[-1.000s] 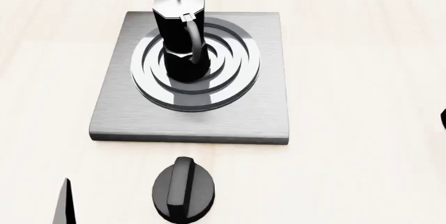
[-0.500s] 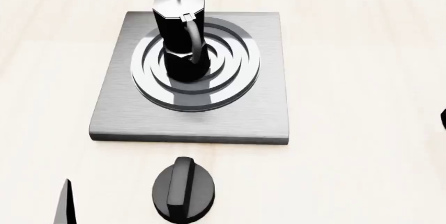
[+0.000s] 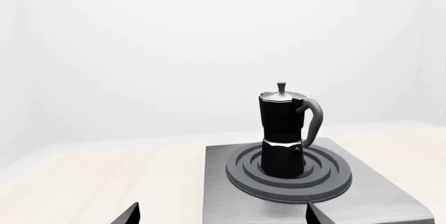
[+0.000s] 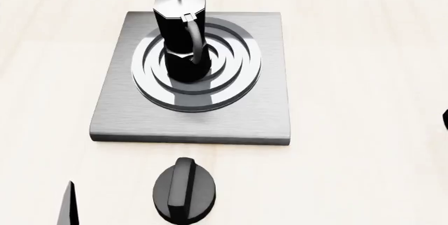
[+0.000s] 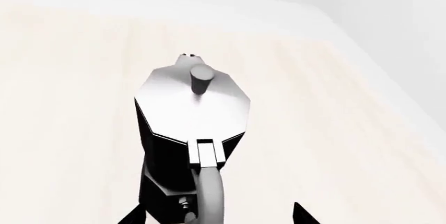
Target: Put both moka pots on the stove.
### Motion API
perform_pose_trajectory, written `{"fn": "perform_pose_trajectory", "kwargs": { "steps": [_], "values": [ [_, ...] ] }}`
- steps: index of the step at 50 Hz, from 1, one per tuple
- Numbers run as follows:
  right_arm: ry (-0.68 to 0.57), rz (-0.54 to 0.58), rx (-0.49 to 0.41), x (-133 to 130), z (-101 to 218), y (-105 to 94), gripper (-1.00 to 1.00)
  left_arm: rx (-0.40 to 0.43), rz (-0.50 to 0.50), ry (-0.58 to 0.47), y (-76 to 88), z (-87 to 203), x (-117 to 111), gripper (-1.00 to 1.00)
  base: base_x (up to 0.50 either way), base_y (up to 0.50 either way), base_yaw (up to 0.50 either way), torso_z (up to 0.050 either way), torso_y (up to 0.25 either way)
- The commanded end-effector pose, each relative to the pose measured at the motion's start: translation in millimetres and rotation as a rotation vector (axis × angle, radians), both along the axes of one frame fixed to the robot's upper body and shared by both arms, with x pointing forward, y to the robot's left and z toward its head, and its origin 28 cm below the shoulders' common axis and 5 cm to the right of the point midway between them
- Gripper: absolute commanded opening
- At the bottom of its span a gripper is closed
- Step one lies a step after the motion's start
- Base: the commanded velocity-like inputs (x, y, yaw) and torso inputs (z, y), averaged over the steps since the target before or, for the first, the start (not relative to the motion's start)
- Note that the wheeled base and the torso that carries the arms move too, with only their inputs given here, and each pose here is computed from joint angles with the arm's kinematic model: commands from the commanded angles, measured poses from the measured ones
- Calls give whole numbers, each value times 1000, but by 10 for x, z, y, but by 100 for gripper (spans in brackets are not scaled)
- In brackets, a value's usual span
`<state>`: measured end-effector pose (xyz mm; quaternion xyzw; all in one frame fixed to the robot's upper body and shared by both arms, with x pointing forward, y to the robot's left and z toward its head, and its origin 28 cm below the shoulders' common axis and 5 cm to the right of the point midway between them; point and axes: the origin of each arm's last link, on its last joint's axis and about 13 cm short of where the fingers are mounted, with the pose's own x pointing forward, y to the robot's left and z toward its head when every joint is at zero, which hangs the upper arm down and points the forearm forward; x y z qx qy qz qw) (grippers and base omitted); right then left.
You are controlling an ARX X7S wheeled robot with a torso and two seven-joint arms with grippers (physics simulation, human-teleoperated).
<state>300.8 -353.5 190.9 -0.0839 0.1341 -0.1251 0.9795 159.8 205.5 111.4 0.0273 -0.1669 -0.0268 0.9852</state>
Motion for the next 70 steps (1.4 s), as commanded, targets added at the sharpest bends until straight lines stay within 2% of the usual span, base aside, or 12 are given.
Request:
{"fn": "perform_pose_trajectory", "kwargs": {
  "steps": [1, 8, 38, 39, 56, 64, 70],
  "values": [
    [8, 10, 13, 89, -145, 28, 100, 0, -2, 2, -5, -4, 1, 100, 0, 0, 0, 0, 0],
    [1, 20, 11, 134, -123, 74, 100, -1, -1, 2, -8, -2, 1, 100, 0, 0, 0, 0, 0],
    [27, -18, 25, 166, -284, -2, 100, 1, -3, 5, -12, -14, 9, 100, 0, 0, 0, 0, 0],
    [36, -18, 31, 157, -291, 3, -100, 1, -2, 6, -10, -14, 9, 100, 0, 0, 0, 0, 0],
    [8, 7, 22, 185, -252, 65, -100, 1, 0, 4, -10, -13, 8, 100, 0, 0, 0, 0, -1],
    [-99, 55, 22, 284, -69, 175, -100, 1, 0, 5, -11, -19, 12, 100, 1, 0, 0, 0, 0],
    [-229, 62, 29, 352, 132, 261, -100, -1, 2, 2, -4, -8, 11, 100, 0, 0, 0, 0, 0]
  ]
}}
